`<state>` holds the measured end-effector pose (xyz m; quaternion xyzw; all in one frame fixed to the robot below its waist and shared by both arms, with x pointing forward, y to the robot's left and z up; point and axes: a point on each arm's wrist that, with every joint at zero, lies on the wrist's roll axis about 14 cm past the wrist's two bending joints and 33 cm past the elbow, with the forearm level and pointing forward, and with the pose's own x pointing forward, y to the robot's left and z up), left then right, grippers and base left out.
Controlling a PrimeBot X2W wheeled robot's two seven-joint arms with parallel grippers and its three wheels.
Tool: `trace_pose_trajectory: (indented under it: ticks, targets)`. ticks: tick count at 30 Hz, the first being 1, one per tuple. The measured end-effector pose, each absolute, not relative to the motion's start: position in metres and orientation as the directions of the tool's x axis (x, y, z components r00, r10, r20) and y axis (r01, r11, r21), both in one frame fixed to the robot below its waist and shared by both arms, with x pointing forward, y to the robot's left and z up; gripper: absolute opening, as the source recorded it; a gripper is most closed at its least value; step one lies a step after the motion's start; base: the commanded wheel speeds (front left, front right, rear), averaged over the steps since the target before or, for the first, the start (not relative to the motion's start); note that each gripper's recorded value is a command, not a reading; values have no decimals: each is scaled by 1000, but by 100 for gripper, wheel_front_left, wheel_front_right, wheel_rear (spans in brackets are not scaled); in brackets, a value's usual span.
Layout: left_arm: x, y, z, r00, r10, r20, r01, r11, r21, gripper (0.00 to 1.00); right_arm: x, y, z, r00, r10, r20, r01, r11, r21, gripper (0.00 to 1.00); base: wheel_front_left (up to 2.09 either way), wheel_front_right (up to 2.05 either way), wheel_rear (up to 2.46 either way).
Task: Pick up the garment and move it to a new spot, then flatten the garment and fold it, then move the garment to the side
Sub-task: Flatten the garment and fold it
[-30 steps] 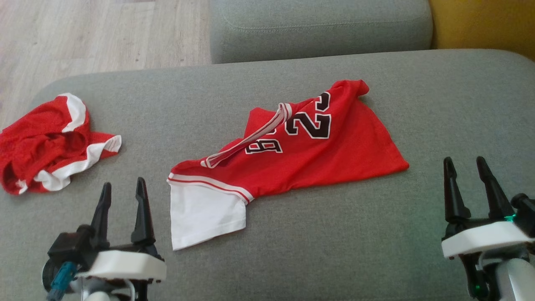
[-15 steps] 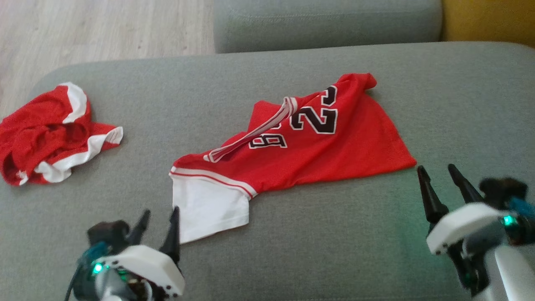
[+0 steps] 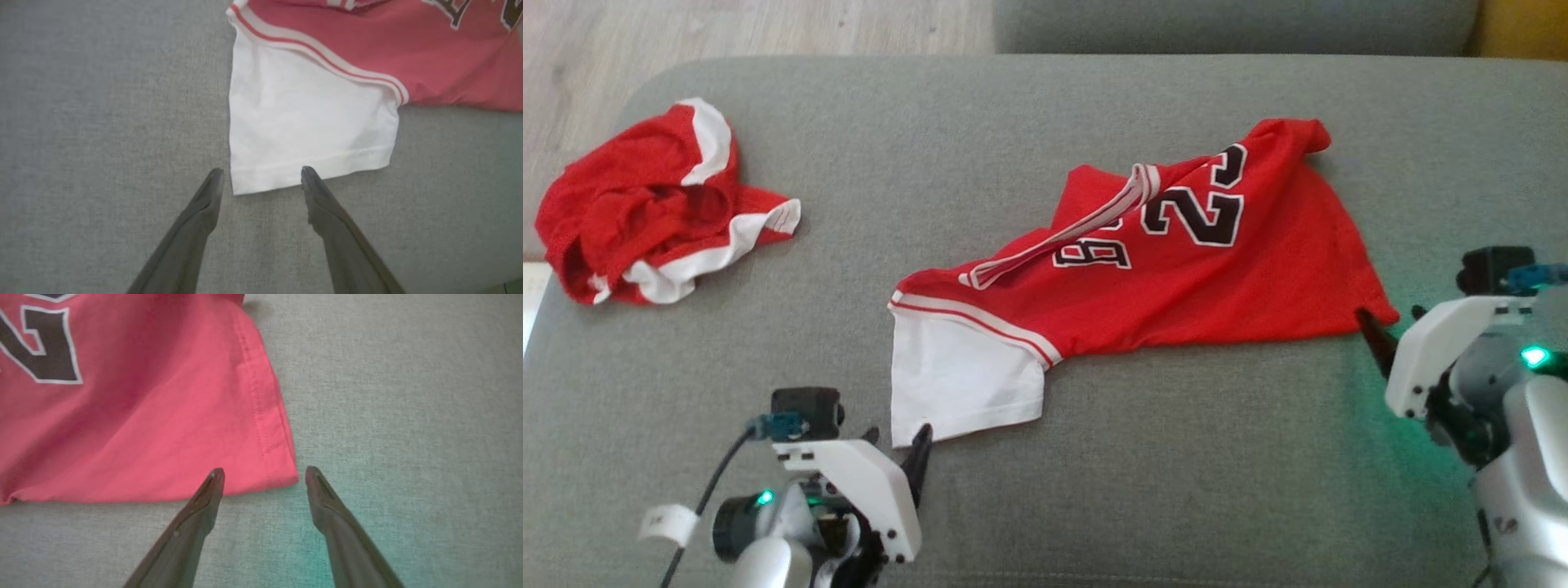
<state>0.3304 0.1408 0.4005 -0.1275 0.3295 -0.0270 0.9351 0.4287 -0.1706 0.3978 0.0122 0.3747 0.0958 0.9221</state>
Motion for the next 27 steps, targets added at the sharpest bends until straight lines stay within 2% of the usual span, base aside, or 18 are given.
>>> trace_pose_trajectory:
  ticks: [11,20,21,22,25,26,27]
  targets:
    - [327,137,372,696,-146,-703,-55,965,-255,100,444,-183,369,653,141,-744,-106,990,95,100,0,0,0]
    - [343,131,364,676,-161,-719,-36,968,-250,100,453,-177,363,643,158,-750,-103,987,119,100,0,0,0]
    - [343,131,364,675,-162,-720,-34,968,-250,100,453,-175,363,640,164,-751,-109,987,122,97,0,0,0]
    - [344,131,364,675,-163,-719,-33,968,-250,100,452,-172,362,638,171,-751,-118,985,124,82,0,0,0]
    - [344,128,365,670,-173,-722,-22,968,-251,100,449,-163,362,627,199,-753,-145,980,138,28,0,0,0]
    - [344,128,365,669,-175,-723,-19,968,-252,80,447,-159,362,624,209,-753,-156,978,142,0,0,0,0]
    - [343,127,365,666,-176,-725,-18,968,-251,44,447,-156,363,623,217,-751,-162,976,148,0,0,0,0]
